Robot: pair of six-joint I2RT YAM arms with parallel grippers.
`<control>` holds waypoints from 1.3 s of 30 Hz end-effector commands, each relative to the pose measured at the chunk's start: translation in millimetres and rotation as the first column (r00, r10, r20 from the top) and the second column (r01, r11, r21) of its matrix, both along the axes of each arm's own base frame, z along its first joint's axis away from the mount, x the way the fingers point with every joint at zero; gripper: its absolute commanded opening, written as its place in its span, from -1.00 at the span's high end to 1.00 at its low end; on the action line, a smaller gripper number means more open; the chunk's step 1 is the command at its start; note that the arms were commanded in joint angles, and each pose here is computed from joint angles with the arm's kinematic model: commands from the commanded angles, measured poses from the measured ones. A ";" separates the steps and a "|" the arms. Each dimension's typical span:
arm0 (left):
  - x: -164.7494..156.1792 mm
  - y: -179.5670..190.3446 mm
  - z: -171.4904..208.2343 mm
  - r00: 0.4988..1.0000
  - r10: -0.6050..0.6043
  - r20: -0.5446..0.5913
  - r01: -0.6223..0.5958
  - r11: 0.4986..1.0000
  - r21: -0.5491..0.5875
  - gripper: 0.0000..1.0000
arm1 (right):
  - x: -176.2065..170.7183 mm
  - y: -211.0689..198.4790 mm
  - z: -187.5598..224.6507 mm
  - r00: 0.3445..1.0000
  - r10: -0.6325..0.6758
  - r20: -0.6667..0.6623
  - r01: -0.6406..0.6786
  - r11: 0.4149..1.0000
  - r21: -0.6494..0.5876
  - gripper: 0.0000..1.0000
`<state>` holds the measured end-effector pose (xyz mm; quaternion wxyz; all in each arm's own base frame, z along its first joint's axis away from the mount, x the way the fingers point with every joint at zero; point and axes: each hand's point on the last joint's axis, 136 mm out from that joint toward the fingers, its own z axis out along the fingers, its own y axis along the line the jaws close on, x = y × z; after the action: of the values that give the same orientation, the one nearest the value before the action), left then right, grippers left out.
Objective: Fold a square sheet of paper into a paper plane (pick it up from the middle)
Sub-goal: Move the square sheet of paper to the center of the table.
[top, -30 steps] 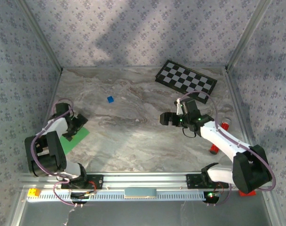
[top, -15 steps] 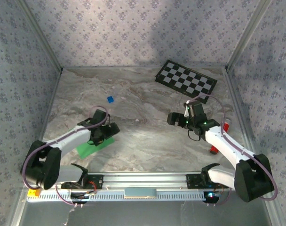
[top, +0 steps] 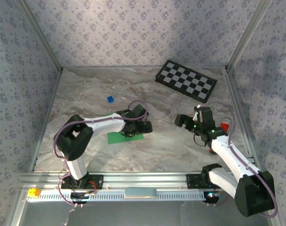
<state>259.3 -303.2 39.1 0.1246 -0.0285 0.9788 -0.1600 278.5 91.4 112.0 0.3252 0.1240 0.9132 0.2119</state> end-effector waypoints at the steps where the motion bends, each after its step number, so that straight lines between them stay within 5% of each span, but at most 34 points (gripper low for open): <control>1: 0.7 -8.5 18.7 0.997 -0.075 0.028 0.074 0.997 0.020 -0.98 | -10.8 -1.8 -6.0 0.999 -0.001 -0.040 0.002 0.999 0.037 -0.99; 6: 26.9 14.7 51.1 0.986 -0.089 0.140 0.071 0.990 0.124 -0.99 | -9.7 11.1 2.0 0.998 0.068 -0.017 -0.066 0.994 0.092 -0.99; 17: 58.3 54.0 22.4 0.999 -0.009 0.051 0.001 0.988 0.155 -0.99 | -4.4 28.5 4.2 0.989 0.144 -0.035 -0.139 0.984 0.115 -0.99; 31: 13.9 31.2 -34.9 0.994 -0.011 -0.108 0.027 0.989 0.148 -0.94 | -7.4 25.7 -8.9 0.986 0.151 -0.069 -0.145 0.986 0.078 -0.99; 39: -8.9 4.6 -27.2 0.996 -0.009 -0.089 0.020 0.992 0.124 -0.94 | -12.0 17.4 -13.7 0.987 0.139 -0.081 -0.135 0.990 0.047 -0.99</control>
<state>275.8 -300.1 27.9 0.1230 -0.0031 0.9869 -0.1045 268.9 114.7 98.3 0.2679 0.0803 0.9235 0.2627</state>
